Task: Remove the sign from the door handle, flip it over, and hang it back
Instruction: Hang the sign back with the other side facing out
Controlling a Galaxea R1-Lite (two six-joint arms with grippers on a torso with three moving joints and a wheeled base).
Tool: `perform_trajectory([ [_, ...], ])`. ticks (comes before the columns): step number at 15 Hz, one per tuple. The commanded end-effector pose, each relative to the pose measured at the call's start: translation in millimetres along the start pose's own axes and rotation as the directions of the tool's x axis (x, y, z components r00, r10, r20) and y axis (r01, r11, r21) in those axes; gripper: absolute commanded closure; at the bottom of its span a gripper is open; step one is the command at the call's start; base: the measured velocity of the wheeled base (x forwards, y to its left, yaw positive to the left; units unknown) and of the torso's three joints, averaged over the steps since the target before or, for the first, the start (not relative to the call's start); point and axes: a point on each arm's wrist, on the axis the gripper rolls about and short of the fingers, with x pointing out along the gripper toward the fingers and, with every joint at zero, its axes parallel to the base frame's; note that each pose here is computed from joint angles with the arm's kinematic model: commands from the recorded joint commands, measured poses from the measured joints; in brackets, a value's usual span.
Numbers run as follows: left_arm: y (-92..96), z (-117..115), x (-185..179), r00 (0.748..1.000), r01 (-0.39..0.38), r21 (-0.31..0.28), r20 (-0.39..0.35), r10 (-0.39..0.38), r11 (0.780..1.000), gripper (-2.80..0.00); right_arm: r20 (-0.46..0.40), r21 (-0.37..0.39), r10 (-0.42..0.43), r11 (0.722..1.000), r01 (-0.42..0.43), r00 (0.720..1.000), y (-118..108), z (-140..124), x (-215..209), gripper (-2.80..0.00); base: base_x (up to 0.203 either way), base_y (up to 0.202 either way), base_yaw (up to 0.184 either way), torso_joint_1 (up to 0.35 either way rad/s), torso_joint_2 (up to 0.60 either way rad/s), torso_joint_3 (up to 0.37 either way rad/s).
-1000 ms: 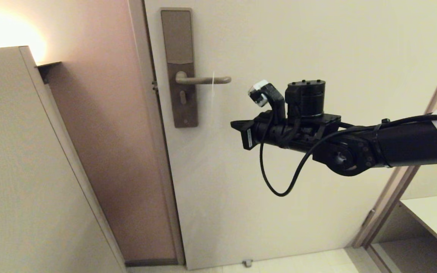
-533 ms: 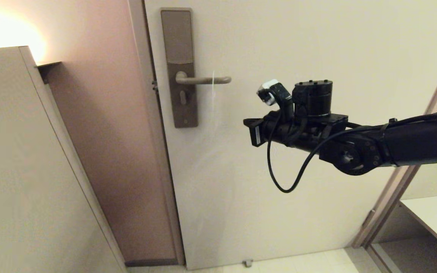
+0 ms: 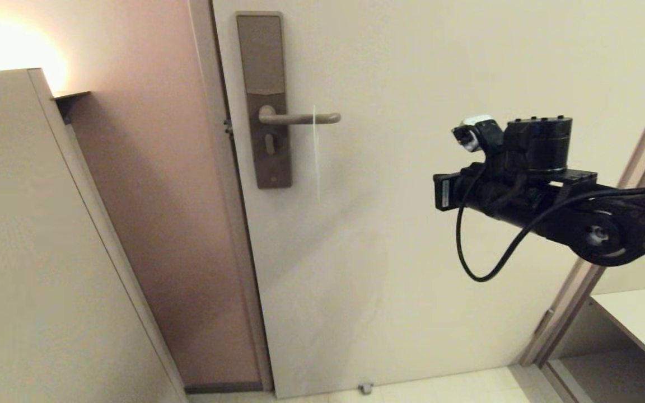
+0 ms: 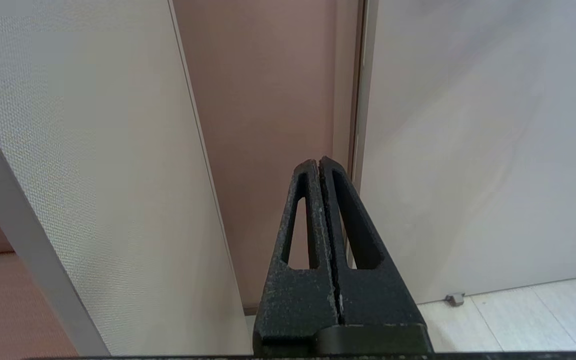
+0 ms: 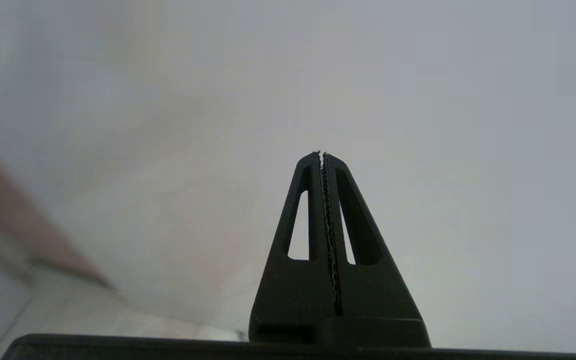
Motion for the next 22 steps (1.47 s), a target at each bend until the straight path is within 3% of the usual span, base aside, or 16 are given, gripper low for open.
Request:
perform_trajectory([
  [1, 0.0, 0, 0, 1.000, 0.000, 0.000, 0.001, 0.000, 1.000, 0.00, 0.032, 0.020, -0.040, 0.999, 0.040, 0.999, -13, 9, -23, 0.00, 0.000, 0.000, 0.000, 0.000, 0.00, 0.000],
  [5, 0.0, 0, 0, 1.000, 0.000, 0.000, 0.001, 0.000, 1.000, 0.00, 0.017, 0.052, -0.158, 0.986, 0.157, 0.987, -48, 0, -66, 0.00, 0.000, 0.000, 0.000, 0.000, 0.00, 0.000],
  [8, 0.0, 0, 0, 1.000, 0.000, 0.000, 0.000, 0.000, 1.000, 0.00, -0.033, 0.065, -0.240, 0.968, 0.242, 0.970, -70, -25, -104, 0.00, 0.000, 0.000, 0.000, 0.000, 0.00, 0.000],
  [12, 0.0, 0, 0, 1.000, 0.000, 0.000, 0.000, 0.000, 1.000, 0.00, -0.086, 0.077, -0.322, 0.941, 0.328, 0.943, -81, -67, -164, 0.00, 0.000, 0.000, 0.000, 0.000, 0.00, 0.000],
  [16, 0.0, 0, 0, 1.000, 0.000, 0.000, 0.000, 0.000, 1.000, 0.00, -0.069, 0.085, -0.369, 0.923, 0.374, 0.927, -75, -101, -218, 0.00, 0.000, 0.000, 0.000, 0.000, 0.00, 0.000],
  [22, 0.0, 0, 0, 1.000, 0.000, 0.000, 0.001, 0.000, 1.000, 0.00, 0.052, 0.078, -0.308, 0.950, 0.304, 0.950, -53, -159, -282, 0.00, 0.000, 0.000, 0.000, 0.000, 0.00, 0.000],
])
